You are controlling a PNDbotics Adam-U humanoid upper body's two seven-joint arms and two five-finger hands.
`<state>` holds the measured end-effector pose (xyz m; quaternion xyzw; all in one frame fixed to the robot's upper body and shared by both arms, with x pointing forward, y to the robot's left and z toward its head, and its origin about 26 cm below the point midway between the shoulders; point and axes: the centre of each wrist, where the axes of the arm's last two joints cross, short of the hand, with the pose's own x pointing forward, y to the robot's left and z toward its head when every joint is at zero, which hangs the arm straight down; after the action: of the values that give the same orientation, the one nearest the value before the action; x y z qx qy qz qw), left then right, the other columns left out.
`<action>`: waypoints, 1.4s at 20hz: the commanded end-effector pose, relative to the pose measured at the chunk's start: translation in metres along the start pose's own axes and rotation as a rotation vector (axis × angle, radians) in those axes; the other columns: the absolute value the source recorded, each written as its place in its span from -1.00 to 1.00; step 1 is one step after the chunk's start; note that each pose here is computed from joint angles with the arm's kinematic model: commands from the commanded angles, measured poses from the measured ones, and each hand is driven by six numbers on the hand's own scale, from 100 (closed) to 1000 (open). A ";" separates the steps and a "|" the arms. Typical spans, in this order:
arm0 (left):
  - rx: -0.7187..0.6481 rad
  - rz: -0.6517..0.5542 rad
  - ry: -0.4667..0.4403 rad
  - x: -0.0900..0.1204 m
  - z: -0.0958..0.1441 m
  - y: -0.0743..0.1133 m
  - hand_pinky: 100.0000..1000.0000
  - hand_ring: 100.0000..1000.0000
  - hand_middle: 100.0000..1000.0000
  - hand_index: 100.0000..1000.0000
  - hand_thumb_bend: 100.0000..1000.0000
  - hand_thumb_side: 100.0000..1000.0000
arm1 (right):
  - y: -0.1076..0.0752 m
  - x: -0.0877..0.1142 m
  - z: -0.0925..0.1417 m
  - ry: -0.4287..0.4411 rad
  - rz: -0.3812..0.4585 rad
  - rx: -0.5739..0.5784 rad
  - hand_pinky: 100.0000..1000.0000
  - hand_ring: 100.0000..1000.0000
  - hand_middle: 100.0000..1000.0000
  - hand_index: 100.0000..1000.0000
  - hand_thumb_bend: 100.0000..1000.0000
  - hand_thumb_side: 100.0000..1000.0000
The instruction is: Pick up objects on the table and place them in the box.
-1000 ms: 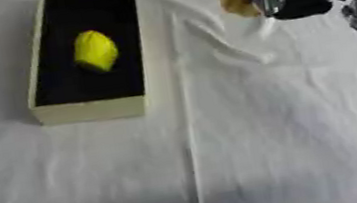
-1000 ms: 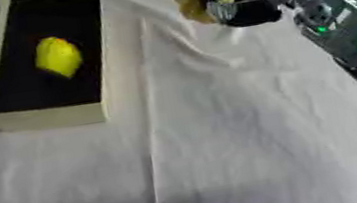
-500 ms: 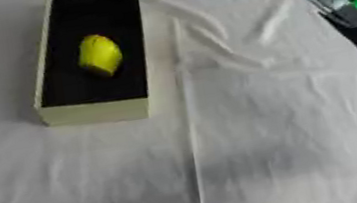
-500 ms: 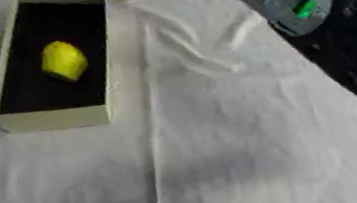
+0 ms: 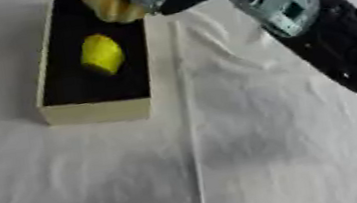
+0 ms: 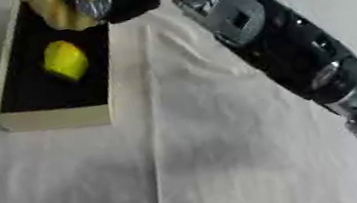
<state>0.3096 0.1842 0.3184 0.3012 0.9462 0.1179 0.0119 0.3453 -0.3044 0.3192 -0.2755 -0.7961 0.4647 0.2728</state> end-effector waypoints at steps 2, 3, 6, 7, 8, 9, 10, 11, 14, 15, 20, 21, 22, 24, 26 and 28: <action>-0.014 0.012 -0.012 0.003 -0.005 -0.003 0.45 0.46 0.25 0.65 -1.00 0.15 | 0.009 -0.012 -0.006 0.034 0.055 0.029 0.60 0.41 -1.00 -0.34 -1.00 -0.72; -0.014 0.013 -0.011 0.003 -0.006 -0.003 0.45 0.46 0.25 0.65 -1.00 0.15 | 0.014 -0.015 -0.008 0.042 0.063 0.038 0.60 0.42 -1.00 -0.32 -1.00 -0.72; -0.014 0.013 -0.006 0.003 -0.005 -0.003 0.45 0.46 0.25 0.65 -1.00 0.15 | 0.023 -0.019 -0.010 0.046 0.094 0.063 0.60 0.50 -0.75 -0.07 -1.00 -0.80; -0.012 0.011 -0.004 0.003 -0.005 -0.003 0.44 0.46 0.25 0.65 -1.00 0.15 | 0.025 -0.020 -0.010 0.047 0.105 0.071 0.61 0.53 -0.62 0.05 -1.00 -0.77; -0.010 0.009 -0.001 0.003 -0.004 -0.003 0.44 0.46 0.25 0.65 -1.00 0.15 | 0.026 -0.020 -0.010 0.047 0.119 0.081 0.65 0.63 -0.17 0.38 -1.00 -0.78; -0.010 0.008 0.002 0.003 -0.004 -0.002 0.44 0.46 0.25 0.65 -1.00 0.15 | 0.025 -0.020 -0.009 0.044 0.141 0.089 0.68 0.68 -0.04 0.54 -1.00 -0.83; -0.011 0.006 0.006 0.003 -0.003 -0.002 0.44 0.46 0.25 0.65 -1.00 0.15 | 0.024 -0.019 -0.009 0.041 0.159 0.092 0.73 0.76 0.09 0.69 -1.00 -0.88; -0.013 0.004 0.012 0.003 -0.003 -0.002 0.44 0.46 0.25 0.65 -1.00 0.15 | 0.020 -0.017 -0.008 0.034 0.171 0.084 0.74 0.77 0.11 0.72 -1.00 -0.90; -0.019 -0.003 0.026 0.003 -0.001 -0.002 0.44 0.46 0.25 0.65 -1.00 0.15 | 0.005 -0.010 -0.005 0.017 0.200 0.020 0.79 0.82 0.17 0.77 -1.00 -1.00; -0.021 -0.006 0.029 0.003 0.000 -0.002 0.44 0.46 0.25 0.65 -1.00 0.15 | -0.002 -0.006 -0.004 0.010 0.204 -0.010 0.79 0.82 0.16 0.77 -1.00 -1.00; -0.025 -0.017 0.039 0.004 0.001 0.000 0.44 0.46 0.25 0.65 -1.00 0.15 | -0.024 0.010 0.005 -0.015 0.164 -0.120 0.80 0.82 0.12 0.75 -1.00 -0.95; -0.022 -0.019 0.042 0.004 0.002 0.000 0.44 0.46 0.25 0.65 -1.00 0.15 | -0.026 0.014 0.007 -0.022 0.136 -0.137 0.80 0.82 0.10 0.74 -1.00 -0.86; -0.019 -0.023 0.044 0.004 0.003 0.001 0.44 0.46 0.25 0.65 -1.00 0.15 | -0.027 0.018 0.009 -0.030 0.107 -0.152 0.80 0.81 0.07 0.72 -1.00 -0.66; -0.007 -0.040 0.050 0.006 0.006 0.004 0.44 0.46 0.25 0.65 -1.00 0.15 | -0.029 0.027 0.017 -0.039 0.030 -0.198 0.79 0.79 0.05 0.71 -1.00 -0.36; 0.008 -0.068 0.057 0.009 0.010 0.009 0.44 0.46 0.25 0.65 -1.00 0.15 | -0.031 0.036 0.029 -0.052 -0.045 -0.253 0.78 0.77 0.03 0.64 -1.00 -0.16; 0.031 -0.107 0.064 0.013 0.015 0.016 0.44 0.46 0.26 0.65 -1.00 0.15 | -0.034 0.035 0.042 -0.065 -0.110 -0.317 0.78 0.76 0.01 0.61 -1.00 -0.09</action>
<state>0.3130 0.1999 0.3004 0.2625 0.9584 0.1076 -0.0307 0.2990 -0.3172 0.3184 -0.2560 -0.8674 0.3421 0.2550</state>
